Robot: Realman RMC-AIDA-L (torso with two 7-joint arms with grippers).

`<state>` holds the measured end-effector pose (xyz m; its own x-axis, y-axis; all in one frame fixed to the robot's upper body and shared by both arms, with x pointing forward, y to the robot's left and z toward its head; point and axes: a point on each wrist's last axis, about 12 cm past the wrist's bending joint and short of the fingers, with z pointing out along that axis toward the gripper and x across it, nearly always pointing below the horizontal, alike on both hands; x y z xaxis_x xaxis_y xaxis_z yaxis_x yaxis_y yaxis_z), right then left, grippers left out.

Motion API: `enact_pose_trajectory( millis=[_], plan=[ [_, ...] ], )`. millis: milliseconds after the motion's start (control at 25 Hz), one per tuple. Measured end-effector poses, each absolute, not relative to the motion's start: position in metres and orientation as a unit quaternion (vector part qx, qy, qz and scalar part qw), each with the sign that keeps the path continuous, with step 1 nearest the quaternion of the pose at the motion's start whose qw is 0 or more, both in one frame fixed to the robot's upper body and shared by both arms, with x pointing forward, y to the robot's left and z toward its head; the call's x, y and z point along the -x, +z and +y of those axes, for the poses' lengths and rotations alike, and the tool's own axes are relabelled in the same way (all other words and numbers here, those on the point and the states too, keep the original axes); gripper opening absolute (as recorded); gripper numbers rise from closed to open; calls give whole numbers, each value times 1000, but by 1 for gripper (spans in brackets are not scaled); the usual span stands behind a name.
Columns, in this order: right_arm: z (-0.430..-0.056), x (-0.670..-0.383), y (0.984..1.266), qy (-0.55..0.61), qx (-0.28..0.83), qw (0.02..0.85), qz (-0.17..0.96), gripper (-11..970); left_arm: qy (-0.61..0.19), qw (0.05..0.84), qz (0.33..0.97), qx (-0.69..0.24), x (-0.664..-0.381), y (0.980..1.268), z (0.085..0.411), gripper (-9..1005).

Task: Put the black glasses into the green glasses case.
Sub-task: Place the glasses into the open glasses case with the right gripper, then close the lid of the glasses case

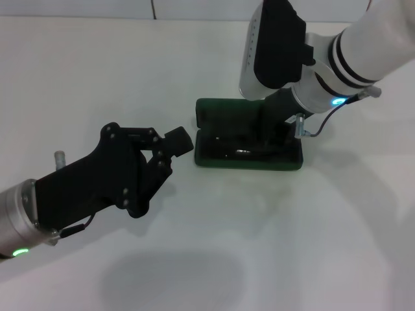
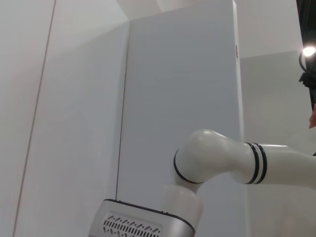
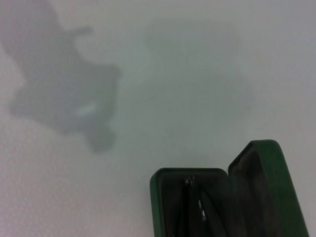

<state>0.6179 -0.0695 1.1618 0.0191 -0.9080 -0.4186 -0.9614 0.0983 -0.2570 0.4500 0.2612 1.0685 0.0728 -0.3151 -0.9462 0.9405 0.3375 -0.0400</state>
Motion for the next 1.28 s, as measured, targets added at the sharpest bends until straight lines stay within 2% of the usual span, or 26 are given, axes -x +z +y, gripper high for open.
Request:
enact_pose_trajectory(
  millis=[520, 760, 800, 840, 1000, 1160, 1280],
  plan=[
    [-88, -590, 1164, 114, 636, 286, 707, 120, -464, 677, 475, -318, -463, 1079, 270, 25],
    [-115, -579, 1170, 204, 574, 318, 726, 120, -472, 665, 492, -305, -503, 1108, 291, 25],
    [-125, -577, 1170, 230, 561, 327, 725, 120, -474, 655, 503, -306, -514, 1116, 296, 25],
    [-152, -567, 1170, 297, 538, 360, 702, 120, -474, 647, 512, -307, -522, 1123, 301, 25],
    [-199, -553, 1172, 355, 507, 407, 671, 120, -466, 606, 550, -337, -548, 1149, 312, 26],
    [-261, -529, 1162, 372, 467, 405, 693, 120, -449, 538, 606, -377, -589, 1172, 290, 29],
    [-293, -511, 1147, 400, 419, 401, 710, 120, -408, 486, 660, -403, -621, 1175, 260, 39]
  ],
)
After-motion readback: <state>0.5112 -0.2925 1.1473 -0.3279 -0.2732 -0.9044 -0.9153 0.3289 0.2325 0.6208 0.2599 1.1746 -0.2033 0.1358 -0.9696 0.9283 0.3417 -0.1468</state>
